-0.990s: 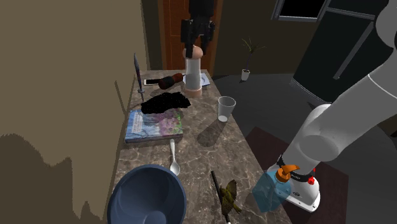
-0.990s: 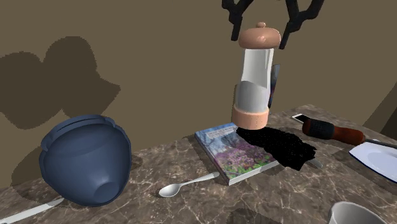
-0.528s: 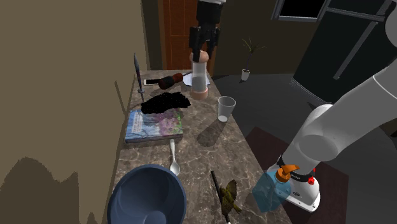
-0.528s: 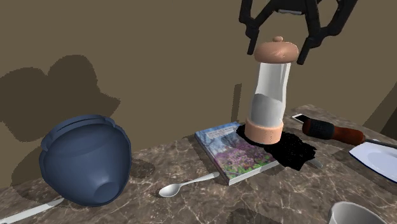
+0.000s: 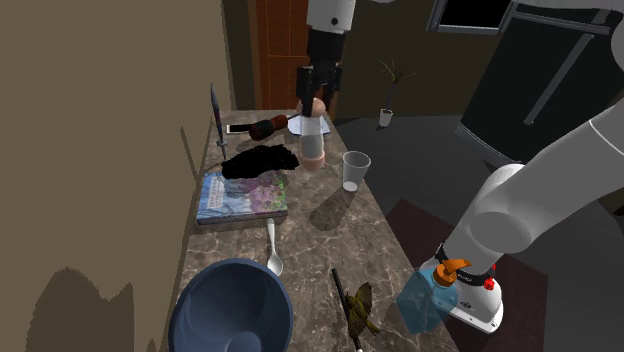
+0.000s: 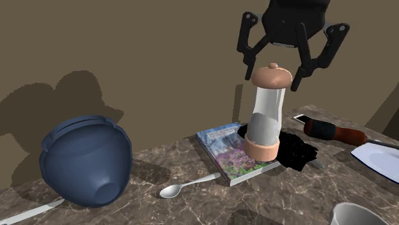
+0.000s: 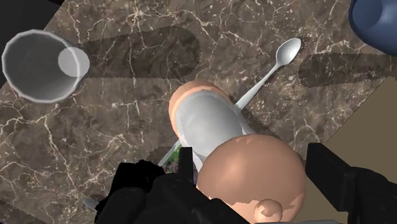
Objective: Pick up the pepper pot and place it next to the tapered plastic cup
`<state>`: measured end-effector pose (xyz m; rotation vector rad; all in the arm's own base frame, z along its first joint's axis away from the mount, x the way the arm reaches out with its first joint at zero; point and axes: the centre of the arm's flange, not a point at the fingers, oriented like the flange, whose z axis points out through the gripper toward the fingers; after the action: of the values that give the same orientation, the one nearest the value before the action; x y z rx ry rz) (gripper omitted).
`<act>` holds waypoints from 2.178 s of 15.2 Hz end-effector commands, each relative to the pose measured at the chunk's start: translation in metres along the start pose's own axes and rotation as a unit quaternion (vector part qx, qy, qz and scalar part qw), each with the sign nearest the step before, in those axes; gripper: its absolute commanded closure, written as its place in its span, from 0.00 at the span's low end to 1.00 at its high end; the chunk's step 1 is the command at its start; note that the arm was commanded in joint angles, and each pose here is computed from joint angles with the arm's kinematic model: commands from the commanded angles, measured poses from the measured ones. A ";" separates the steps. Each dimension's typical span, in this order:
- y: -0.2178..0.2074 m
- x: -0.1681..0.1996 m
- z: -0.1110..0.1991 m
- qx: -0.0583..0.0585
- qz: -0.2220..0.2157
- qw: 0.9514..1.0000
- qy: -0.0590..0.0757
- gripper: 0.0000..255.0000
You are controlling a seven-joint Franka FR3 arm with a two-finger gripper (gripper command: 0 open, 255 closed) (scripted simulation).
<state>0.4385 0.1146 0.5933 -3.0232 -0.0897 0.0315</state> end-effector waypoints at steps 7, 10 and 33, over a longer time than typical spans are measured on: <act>0.006 0.001 0.041 0.000 0.000 1.000 0.000 1.00; 0.008 0.001 0.057 0.000 0.000 1.000 0.000 1.00; 0.022 0.003 0.178 0.000 0.000 1.000 0.000 1.00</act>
<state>0.4384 0.1124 0.4194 -3.0232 -0.0896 0.0317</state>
